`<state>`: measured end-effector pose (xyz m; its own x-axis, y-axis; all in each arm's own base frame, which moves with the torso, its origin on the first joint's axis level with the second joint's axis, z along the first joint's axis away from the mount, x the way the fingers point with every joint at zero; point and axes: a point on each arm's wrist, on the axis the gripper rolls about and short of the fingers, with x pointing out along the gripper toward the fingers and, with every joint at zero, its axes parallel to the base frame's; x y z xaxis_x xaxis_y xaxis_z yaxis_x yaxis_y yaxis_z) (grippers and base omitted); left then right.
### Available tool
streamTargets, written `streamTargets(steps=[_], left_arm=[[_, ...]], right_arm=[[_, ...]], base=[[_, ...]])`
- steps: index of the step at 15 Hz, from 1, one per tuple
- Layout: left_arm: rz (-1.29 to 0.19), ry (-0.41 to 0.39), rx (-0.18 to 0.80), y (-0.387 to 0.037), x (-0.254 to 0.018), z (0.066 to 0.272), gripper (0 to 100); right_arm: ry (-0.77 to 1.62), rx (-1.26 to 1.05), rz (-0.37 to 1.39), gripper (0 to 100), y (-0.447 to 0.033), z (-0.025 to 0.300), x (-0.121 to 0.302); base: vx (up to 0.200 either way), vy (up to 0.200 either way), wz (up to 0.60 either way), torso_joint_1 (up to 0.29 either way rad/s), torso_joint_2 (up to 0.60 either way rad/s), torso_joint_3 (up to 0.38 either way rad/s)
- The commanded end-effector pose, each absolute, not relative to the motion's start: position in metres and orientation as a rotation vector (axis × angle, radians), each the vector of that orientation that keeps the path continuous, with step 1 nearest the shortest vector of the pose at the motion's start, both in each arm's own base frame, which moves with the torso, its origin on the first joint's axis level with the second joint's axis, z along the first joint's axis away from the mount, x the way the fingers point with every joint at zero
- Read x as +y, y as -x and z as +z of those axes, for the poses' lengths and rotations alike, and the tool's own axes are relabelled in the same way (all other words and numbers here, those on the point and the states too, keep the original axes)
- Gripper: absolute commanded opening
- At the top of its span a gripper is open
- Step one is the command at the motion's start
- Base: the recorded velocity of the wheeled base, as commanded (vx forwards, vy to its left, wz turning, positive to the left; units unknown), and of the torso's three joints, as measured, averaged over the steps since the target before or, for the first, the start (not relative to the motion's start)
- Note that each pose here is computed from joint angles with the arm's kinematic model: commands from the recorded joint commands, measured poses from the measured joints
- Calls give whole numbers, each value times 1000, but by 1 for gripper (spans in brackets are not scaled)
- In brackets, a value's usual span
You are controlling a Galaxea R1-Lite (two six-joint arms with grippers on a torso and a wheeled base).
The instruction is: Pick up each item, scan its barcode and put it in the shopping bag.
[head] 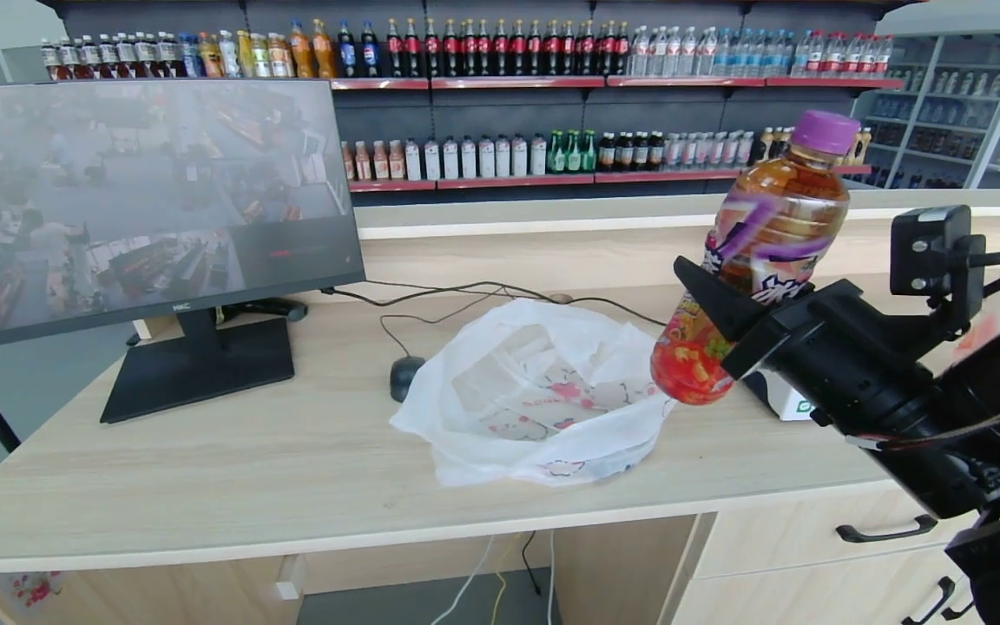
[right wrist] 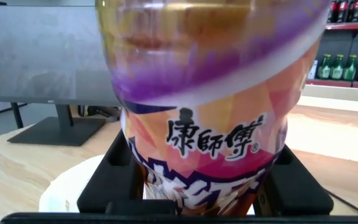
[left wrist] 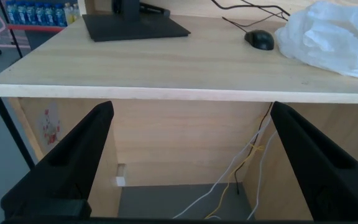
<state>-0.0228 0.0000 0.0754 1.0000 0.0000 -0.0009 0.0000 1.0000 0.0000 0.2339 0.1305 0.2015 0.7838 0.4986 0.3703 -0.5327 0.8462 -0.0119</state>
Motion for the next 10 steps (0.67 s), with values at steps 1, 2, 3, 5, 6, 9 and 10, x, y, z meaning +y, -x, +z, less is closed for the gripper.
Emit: streamTargets(steps=[1, 2, 3, 5, 6, 9, 10], left_arm=[[0, 0, 0, 23, 0, 75, 100], [0, 0, 0, 23, 0, 75, 100], [0, 0, 0, 23, 0, 75, 100], [0, 0, 0, 23, 0, 75, 100], [0, 0, 0, 23, 0, 75, 100], [0, 0, 0, 23, 0, 75, 100], [0, 0, 0, 23, 0, 75, 100]], right_arm=[[-90, -372, 569, 0, -238, 200, 136], [-88, -372, 572, 0, -239, 200, 138], [-93, -388, 590, 0, -243, 202, 145], [-117, -419, 663, 0, -243, 208, 171], [-128, -410, 708, 0, -240, 205, 185], [-106, -311, 788, 0, -244, 175, 205], [-84, -318, 873, 0, -247, 172, 212]], base=[[0, 0, 0, 0, 0, 0], [0, 0, 0, 0, 0, 0], [0, 0, 0, 0, 0, 0], [0, 0, 0, 0, 0, 0], [0, 0, 0, 0, 0, 0], [0, 0, 0, 0, 0, 0], [0, 0, 0, 0, 0, 0]])
